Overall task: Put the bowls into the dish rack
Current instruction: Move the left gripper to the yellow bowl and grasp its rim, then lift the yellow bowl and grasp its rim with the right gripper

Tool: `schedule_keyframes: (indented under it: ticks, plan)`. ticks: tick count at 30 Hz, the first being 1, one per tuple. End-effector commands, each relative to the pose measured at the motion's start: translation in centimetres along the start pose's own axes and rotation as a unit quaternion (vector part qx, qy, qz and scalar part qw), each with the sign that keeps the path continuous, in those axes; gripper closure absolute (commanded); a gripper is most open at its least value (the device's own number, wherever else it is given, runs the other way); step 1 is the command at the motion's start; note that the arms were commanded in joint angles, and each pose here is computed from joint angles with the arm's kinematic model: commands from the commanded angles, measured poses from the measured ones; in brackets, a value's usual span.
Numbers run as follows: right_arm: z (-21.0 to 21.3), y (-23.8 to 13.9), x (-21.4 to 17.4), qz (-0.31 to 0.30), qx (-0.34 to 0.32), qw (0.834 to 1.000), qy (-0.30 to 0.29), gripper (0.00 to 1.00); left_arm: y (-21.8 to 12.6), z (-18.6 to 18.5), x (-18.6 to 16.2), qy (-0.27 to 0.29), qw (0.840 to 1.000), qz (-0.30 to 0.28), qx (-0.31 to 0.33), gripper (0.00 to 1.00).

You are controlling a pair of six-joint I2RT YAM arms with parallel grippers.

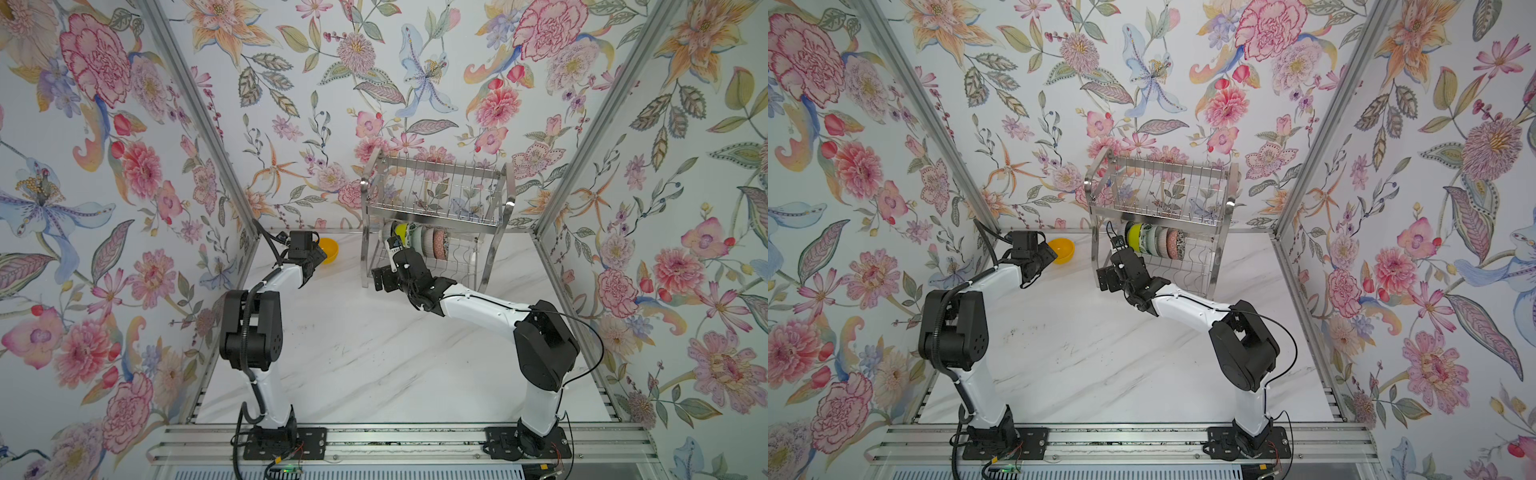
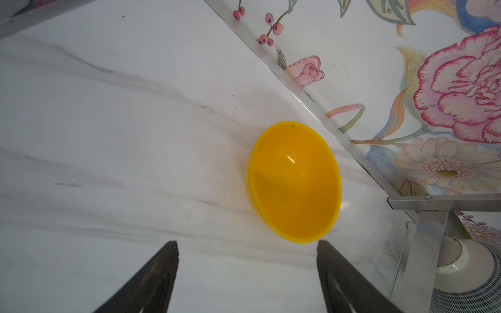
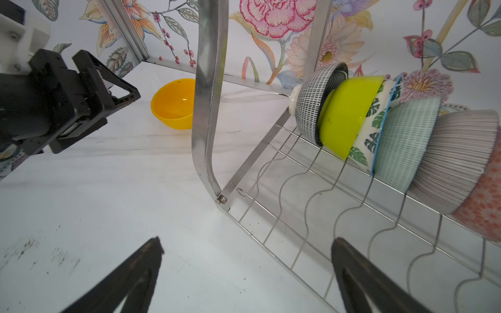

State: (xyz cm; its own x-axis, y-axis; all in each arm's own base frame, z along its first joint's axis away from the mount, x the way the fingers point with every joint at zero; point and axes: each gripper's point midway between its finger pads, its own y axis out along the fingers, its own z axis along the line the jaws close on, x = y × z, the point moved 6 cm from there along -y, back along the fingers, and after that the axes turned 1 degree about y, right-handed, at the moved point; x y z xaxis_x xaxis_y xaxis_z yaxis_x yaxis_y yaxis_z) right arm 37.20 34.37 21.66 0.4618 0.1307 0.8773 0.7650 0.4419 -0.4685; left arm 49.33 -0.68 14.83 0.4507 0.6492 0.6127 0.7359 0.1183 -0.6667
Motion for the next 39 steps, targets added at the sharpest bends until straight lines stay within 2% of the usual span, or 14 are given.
schedule_keyframes:
  ticks: [1,6,9,13,19,23,24,25,29,31,35,39]
  plan:
    - [-0.3,-0.7,-0.3,0.007,0.001,1.000,-0.001,0.02,2.3,-0.5,0.5,-0.036,0.999,0.024,-0.029,0.22]
    - [-0.8,-1.0,-1.0,0.010,0.000,1.000,0.002,0.01,5.3,-1.4,1.2,-0.034,0.998,0.028,-0.039,0.28]
    - [-1.2,-1.1,-1.3,0.013,-0.003,1.000,0.005,0.02,6.7,-1.4,0.8,-0.044,0.997,0.043,-0.043,0.37]
    - [-1.6,-1.3,-1.2,0.008,-0.004,1.000,0.011,0.01,7.8,-1.0,0.0,-0.047,0.996,0.057,-0.042,0.52]
    - [-2.3,-1.8,-0.7,-0.001,-0.013,1.000,0.025,0.01,8.5,0.2,-1.6,-0.046,0.996,0.078,-0.029,0.70]
    - [-2.8,-2.2,-0.4,0.000,-0.020,0.999,0.046,0.02,8.1,0.7,-1.9,-0.044,0.995,0.079,-0.031,0.91]
    - [-3.0,-2.3,-0.3,0.002,-0.023,0.998,0.055,0.02,7.7,0.9,-1.9,-0.042,0.996,0.078,-0.030,0.99]
    - [-3.2,-2.5,-0.1,0.002,-0.026,0.998,0.065,0.01,7.2,1.1,-1.9,-0.039,0.996,0.074,-0.030,1.00]
    - [-3.3,-3.9,1.4,-0.006,-0.026,0.994,0.109,0.01,3.8,1.4,-1.0,-0.022,0.998,0.042,-0.035,1.00]
    - [-3.6,-4.5,1.9,-0.002,-0.035,0.988,0.153,0.01,1.3,1.5,-0.7,-0.016,0.999,0.016,-0.043,1.00]
    - [-3.9,-5.8,2.7,0.006,-0.040,0.963,0.267,0.02,-4.2,1.4,-1.5,0.011,0.998,-0.049,-0.046,1.00]
    - [-3.5,-7.2,3.0,0.017,-0.018,0.929,0.369,0.01,-9.1,0.1,-4.3,0.064,0.991,-0.105,-0.047,1.00]
